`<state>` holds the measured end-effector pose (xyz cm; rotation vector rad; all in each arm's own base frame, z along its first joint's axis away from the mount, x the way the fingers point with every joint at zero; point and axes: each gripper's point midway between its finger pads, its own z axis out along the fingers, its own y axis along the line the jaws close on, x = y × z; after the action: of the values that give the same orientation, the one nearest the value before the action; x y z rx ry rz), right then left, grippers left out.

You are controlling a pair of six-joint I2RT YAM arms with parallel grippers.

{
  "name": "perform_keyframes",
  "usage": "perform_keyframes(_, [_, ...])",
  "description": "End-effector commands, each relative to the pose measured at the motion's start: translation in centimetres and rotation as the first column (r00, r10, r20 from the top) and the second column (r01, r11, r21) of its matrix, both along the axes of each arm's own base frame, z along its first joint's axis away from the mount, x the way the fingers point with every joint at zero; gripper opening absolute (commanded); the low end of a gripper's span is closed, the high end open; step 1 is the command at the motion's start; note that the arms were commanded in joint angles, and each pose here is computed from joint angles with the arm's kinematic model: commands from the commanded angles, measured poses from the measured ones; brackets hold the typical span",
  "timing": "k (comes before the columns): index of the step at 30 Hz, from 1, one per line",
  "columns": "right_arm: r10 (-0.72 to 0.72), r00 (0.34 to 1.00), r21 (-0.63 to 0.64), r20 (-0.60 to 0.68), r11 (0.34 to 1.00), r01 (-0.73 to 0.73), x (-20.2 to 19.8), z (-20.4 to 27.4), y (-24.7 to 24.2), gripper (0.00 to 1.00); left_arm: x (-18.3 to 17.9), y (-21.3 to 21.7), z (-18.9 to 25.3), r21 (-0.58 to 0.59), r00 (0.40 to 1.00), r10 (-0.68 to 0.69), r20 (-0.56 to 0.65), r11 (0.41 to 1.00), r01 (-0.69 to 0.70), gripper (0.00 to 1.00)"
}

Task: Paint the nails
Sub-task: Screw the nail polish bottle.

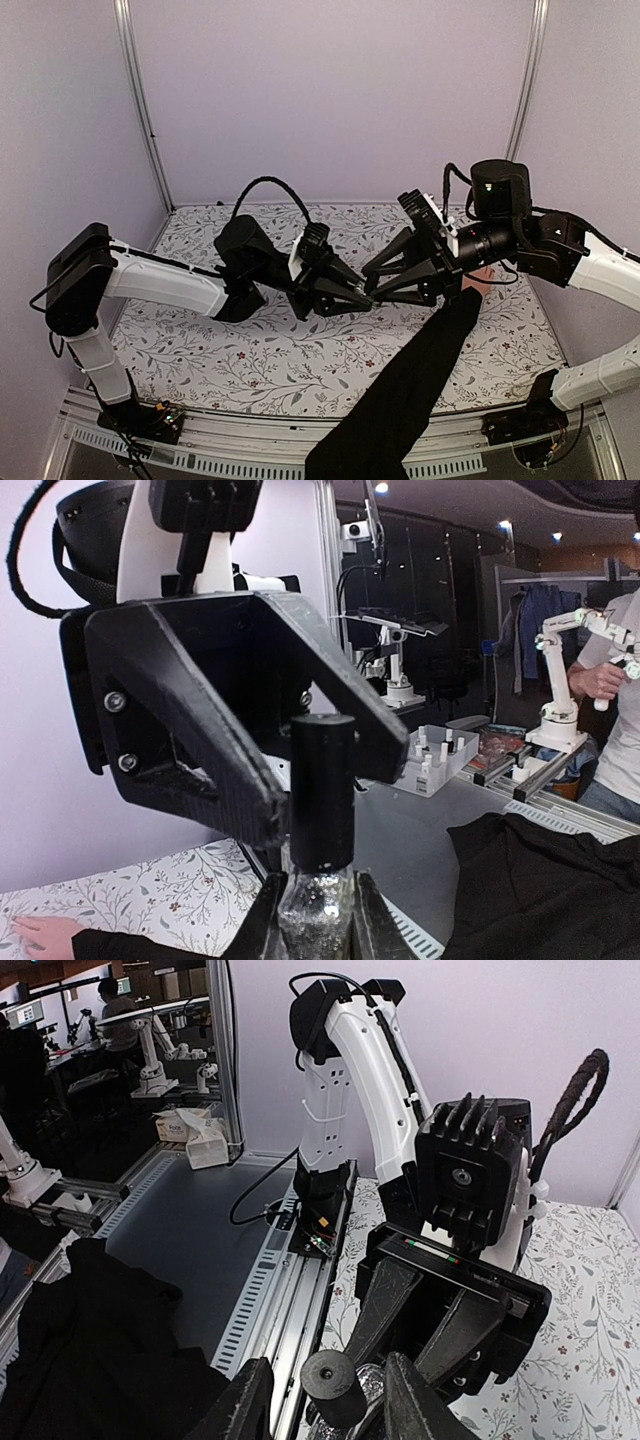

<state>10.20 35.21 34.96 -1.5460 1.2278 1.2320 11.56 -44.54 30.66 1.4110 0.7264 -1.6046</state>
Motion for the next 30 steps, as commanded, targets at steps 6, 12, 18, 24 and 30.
perform_keyframes(6, [0.006, 1.0, 0.013, 0.018, 1.0, -0.006, -0.2, 1.1, 0.1, 0.18, 0.7, -0.4, 0.5, -0.01, 1.0, 0.027, -0.001, 1.0, -0.027, 0.0])
perform_keyframes(12, [-0.019, 1.0, 0.005, 0.019, 1.0, 0.019, 0.2, 0.7, 0.1, 0.09, 1.5, -0.3, 1.1, -0.026, 0.996, 0.087, -0.002, 0.996, -0.088, 0.0])
perform_keyframes(18, [-0.076, 0.997, -0.012, 0.009, 0.997, 0.076, 1.2, 0.1, 0.4, 0.06, 2.6, -0.1, 1.7, -0.052, 0.983, 0.186, 0.001, 0.981, -0.185, 0.0])
perform_keyframes(24, [-0.154, 0.988, -0.022, 0.01, 0.988, 0.154, 2.6, -0.6, 0.6, 0.04, 4.2, 0.4, 2.4, -0.083, 0.947, 0.322, -0.004, 0.943, -0.321, 0.0])
perform_keyframes(30, [-0.261, 0.965, -0.037, 0.005, 0.965, 0.261, 4.6, -0.9, 0.8, 0.04, 5.8, 0.7, 2.6, -0.094, 0.902, 0.432, -0.016, 0.897, -0.432, 0.0])
